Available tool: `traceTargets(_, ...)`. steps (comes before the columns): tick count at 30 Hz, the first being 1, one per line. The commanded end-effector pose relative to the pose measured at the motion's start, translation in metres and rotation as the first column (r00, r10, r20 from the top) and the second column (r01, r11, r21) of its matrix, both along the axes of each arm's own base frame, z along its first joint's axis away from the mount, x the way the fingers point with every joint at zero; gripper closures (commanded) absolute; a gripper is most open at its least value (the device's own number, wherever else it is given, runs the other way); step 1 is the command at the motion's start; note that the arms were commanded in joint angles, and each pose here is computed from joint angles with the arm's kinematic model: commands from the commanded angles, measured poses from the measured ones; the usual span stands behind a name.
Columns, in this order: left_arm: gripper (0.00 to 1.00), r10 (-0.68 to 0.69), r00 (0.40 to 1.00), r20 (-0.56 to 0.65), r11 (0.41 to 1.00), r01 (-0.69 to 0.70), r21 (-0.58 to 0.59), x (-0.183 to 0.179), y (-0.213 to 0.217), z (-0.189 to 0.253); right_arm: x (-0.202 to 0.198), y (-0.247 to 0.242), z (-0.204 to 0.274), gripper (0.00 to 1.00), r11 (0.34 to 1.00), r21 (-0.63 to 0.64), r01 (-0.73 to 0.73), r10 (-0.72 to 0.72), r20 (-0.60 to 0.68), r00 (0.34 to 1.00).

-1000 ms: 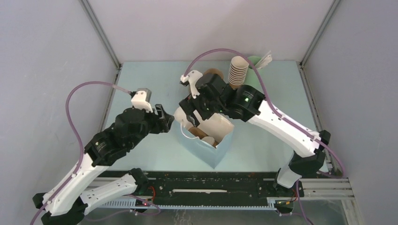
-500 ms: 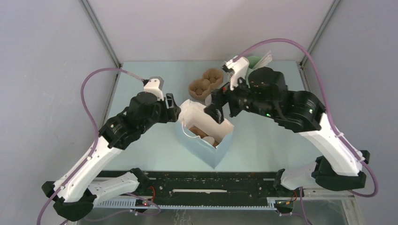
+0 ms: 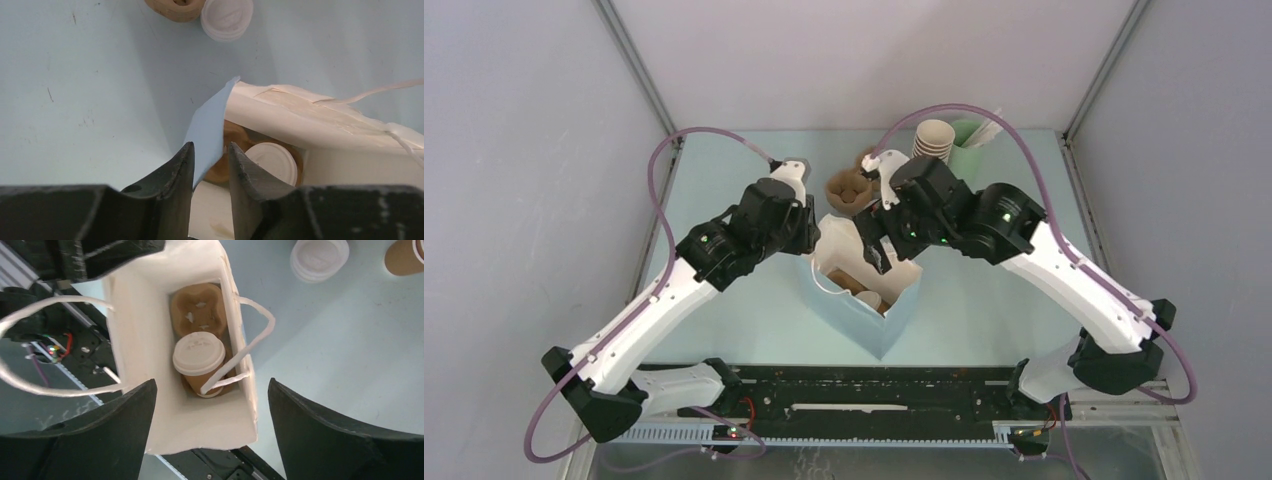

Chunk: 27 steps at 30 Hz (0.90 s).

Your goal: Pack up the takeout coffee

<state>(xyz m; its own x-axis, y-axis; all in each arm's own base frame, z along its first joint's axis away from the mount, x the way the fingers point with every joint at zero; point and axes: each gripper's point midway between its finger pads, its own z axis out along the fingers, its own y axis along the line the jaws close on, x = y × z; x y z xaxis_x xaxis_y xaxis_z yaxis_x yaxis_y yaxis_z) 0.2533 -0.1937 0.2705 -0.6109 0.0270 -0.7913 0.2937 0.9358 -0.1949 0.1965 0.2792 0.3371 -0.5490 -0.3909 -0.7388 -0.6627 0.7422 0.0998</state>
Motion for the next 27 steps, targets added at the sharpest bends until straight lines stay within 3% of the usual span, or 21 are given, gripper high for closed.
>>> traceTargets(1, 0.67, -0.024, 0.997, 0.069, 1.0, 0.025, -0.01, 0.006, -0.001, 0.021, 0.019, -0.002, -0.014, 0.14, 0.998, -0.061, 0.027, -0.026, 0.022, 0.999)
traceTargets(4, 0.73, -0.035, 0.997, 0.075, 0.999, 0.035, 0.0, 0.007, -0.002, 0.019, 0.029, 0.003, -0.025, 0.24, 0.996, -0.085, 0.011, -0.01, 0.019, 1.0)
traceTargets(16, 0.92, -0.059, 0.993, 0.106, 0.998, 0.055, 0.041, 0.011, 0.0, 0.018, 0.06, 0.019, -0.056, 0.45, 0.99, -0.132, -0.051, 0.056, 0.036, 0.998)
traceTargets(20, 1.0, -0.049, 0.988, 0.144, 0.998, 0.042, 0.047, 0.013, 0.005, 0.027, 0.065, 0.033, -0.056, 0.59, 0.987, -0.123, -0.099, 0.107, 0.06, 0.992)
traceTargets(27, 1.0, -0.024, 0.969, 0.247, 0.999, 0.017, 0.031, 0.013, 0.017, 0.055, 0.068, 0.057, -0.038, 0.95, 0.983, -0.104, -0.152, 0.167, 0.149, 0.975)
